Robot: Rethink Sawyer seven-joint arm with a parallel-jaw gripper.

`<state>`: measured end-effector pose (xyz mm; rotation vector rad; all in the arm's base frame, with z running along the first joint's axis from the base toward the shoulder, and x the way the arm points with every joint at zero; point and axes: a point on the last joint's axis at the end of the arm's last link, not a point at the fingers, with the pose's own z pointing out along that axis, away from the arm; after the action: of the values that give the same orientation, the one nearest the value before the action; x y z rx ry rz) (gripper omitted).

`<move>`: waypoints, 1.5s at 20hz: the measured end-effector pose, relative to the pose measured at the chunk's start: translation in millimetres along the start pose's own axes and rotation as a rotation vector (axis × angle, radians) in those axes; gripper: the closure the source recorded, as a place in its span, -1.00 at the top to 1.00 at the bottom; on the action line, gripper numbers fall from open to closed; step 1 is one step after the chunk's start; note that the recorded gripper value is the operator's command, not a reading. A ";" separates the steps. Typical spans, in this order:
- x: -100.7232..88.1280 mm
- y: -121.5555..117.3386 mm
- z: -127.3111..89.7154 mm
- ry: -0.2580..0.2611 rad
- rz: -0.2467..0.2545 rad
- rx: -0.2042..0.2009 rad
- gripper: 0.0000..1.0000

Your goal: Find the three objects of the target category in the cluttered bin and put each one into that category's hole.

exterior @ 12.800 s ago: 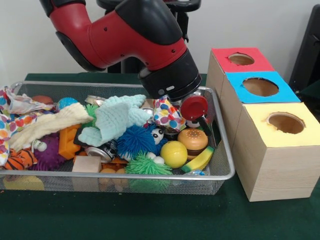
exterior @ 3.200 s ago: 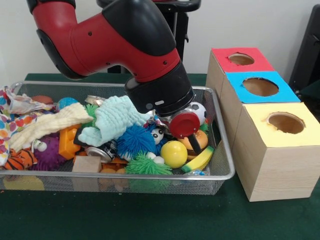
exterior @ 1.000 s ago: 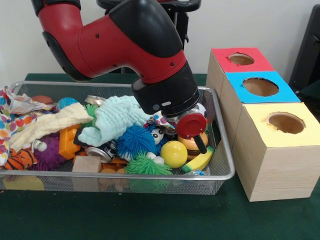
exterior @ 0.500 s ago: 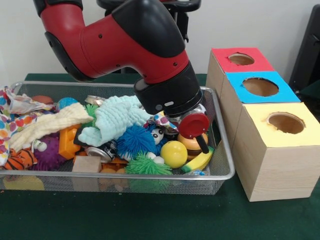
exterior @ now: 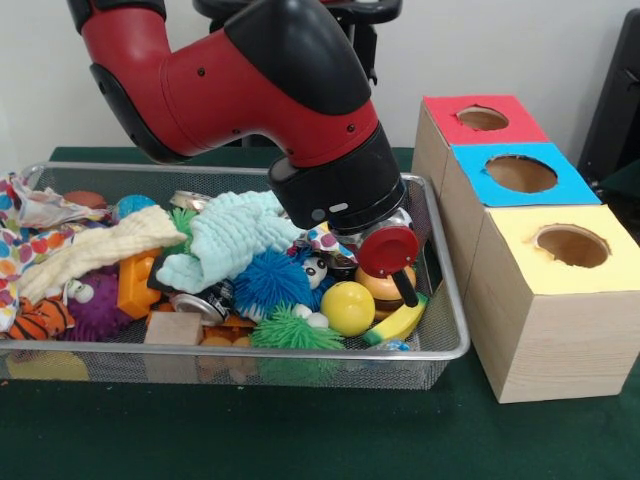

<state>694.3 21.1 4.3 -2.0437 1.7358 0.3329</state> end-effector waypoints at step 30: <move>-0.9 -0.1 0.5 -0.003 0.001 -0.008 1.00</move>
<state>694.3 22.1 4.2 -2.0470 1.7366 0.3438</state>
